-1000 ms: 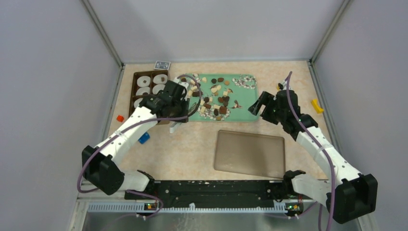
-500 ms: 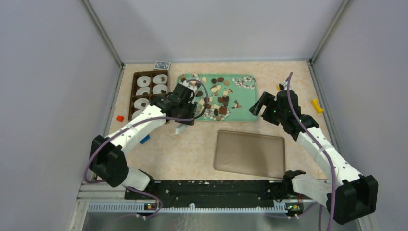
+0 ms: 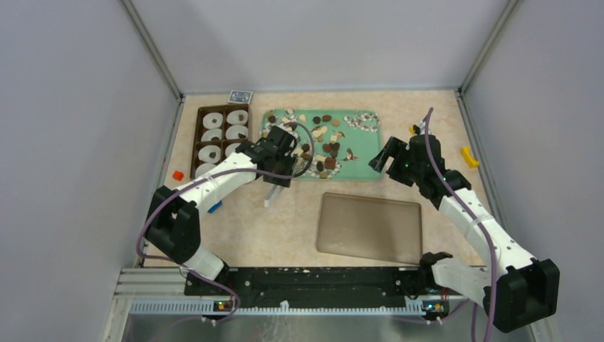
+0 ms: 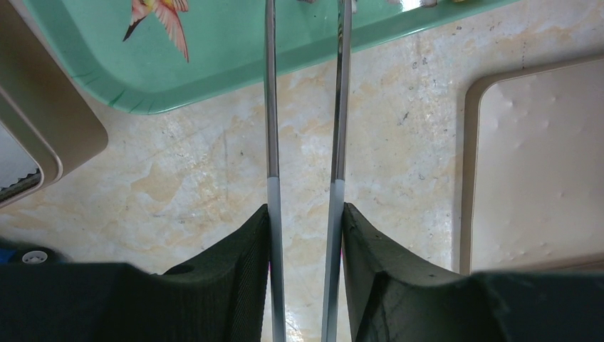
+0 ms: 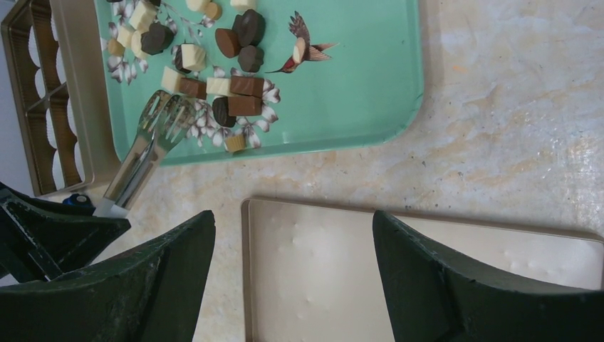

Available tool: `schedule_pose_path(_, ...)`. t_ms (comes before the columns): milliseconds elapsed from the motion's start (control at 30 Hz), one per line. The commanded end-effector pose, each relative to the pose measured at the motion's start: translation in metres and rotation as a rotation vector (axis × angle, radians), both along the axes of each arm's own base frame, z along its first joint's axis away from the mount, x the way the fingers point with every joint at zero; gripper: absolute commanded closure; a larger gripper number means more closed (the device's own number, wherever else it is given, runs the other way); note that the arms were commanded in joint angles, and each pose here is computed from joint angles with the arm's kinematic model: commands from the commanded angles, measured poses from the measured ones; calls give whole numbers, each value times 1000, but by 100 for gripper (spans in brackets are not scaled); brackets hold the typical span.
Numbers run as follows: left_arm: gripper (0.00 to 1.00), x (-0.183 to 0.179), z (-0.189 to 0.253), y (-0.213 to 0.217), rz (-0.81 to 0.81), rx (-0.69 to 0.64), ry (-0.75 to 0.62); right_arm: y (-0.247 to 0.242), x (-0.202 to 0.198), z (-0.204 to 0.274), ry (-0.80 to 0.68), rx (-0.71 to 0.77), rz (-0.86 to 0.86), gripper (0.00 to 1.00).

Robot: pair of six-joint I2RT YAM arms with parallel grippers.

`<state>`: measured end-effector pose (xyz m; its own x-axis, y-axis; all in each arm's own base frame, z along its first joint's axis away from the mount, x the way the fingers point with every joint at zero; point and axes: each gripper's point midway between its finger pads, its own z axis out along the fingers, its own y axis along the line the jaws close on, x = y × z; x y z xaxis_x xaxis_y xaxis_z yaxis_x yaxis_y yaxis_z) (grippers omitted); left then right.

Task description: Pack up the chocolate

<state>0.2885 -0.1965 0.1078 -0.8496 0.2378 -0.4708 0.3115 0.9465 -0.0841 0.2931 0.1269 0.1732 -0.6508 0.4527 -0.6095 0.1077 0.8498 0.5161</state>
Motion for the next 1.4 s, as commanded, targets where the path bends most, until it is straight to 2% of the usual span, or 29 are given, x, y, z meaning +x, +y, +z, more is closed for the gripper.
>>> schedule_pose_path(0,58,18,17,-12,-16,-30,-80,-2,5,7,-30,7,-18,21)
schedule_pose_path(233,74,18,32,-7,-7,-27,-106,-4,2,7,-30,10,-24,21)
schedule_pose_path(333,77,18,51,3,23,-5,-149,-4,2,7,-31,11,-26,21)
schedule_pose_path(600,75,23,93,69,208,139,-267,-2,2,3,-34,19,-18,21)
schedule_pose_path(833,73,18,100,164,537,116,-217,4,7,0,-32,27,9,21)
schedule_pose_path(1000,73,5,87,208,708,133,-168,7,11,-2,-35,22,31,21)
schedule_pose_path(1367,73,-18,61,220,752,173,-67,11,14,-4,-36,22,53,21)
